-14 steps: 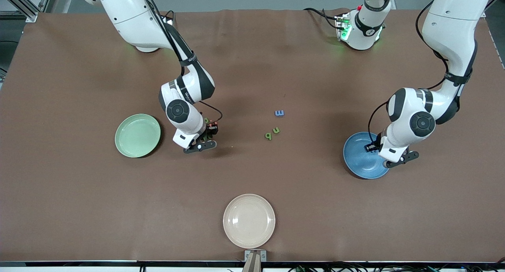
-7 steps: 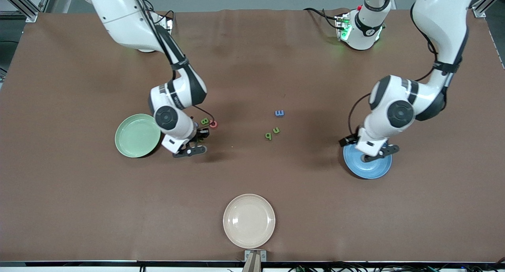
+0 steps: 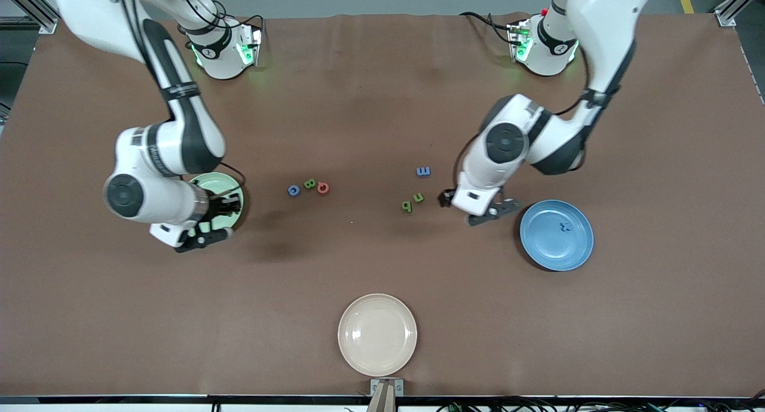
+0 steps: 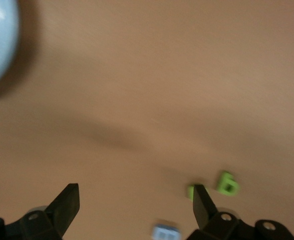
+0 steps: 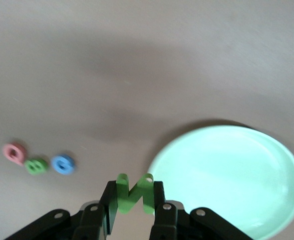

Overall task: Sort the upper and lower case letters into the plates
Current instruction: 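Place the green N on the green plate with the right gripper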

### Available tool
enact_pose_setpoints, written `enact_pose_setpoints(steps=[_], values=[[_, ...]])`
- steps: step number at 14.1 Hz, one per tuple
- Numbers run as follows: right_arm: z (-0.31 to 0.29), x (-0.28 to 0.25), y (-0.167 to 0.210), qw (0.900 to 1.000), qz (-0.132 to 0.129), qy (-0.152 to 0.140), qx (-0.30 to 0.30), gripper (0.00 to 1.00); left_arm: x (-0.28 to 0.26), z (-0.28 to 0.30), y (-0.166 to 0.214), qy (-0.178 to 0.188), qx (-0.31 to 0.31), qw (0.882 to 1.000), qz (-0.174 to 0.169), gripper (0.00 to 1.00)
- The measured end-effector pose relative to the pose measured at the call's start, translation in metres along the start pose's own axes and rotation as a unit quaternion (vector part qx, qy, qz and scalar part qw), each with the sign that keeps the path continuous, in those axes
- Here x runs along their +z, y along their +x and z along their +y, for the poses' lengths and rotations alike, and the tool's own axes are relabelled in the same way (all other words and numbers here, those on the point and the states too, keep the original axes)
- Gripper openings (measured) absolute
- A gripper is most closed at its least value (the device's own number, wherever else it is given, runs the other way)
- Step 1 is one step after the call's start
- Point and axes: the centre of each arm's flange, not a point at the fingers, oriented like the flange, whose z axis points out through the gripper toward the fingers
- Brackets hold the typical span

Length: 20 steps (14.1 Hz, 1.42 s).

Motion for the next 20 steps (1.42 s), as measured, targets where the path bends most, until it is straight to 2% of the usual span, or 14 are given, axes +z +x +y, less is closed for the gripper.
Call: enact_pose_setpoints(steps=[3, 8, 12, 13, 15, 17, 20], values=[[0.043, 0.036, -0.028, 1.0, 0.001, 0.003, -0.016, 0.33, 0.035, 0.046, -0.032, 0.002, 0.002, 1.0, -0.018, 1.0], [0.115, 0.086, -0.077, 0.999, 0.016, 0.004, -0.037, 0.33, 0.088, 0.059, -0.039, 0.025, 0.03, 0.999, 0.002, 1.0], [0.117, 0.093, -0.083, 0.999, 0.012, 0.008, -0.04, 0.33, 0.099, 0.057, -0.035, 0.02, 0.036, 0.999, 0.01, 0.91], [0.115, 0.094, -0.082, 0.999, 0.011, 0.008, -0.043, 0.33, 0.099, 0.057, -0.035, 0.019, 0.035, 0.999, 0.01, 0.84], [0.113, 0.095, -0.083, 0.999, 0.009, 0.009, -0.044, 0.33, 0.1, 0.056, -0.035, 0.019, 0.035, 0.999, 0.01, 0.8], [0.113, 0.096, -0.083, 0.999, 0.009, 0.009, -0.044, 0.48, 0.102, 0.055, -0.036, 0.021, 0.036, 0.999, 0.009, 0.76], [0.112, 0.096, -0.083, 0.999, 0.006, 0.011, -0.042, 0.8, 0.111, 0.05, -0.042, 0.029, 0.038, 0.999, 0.003, 0.72]])
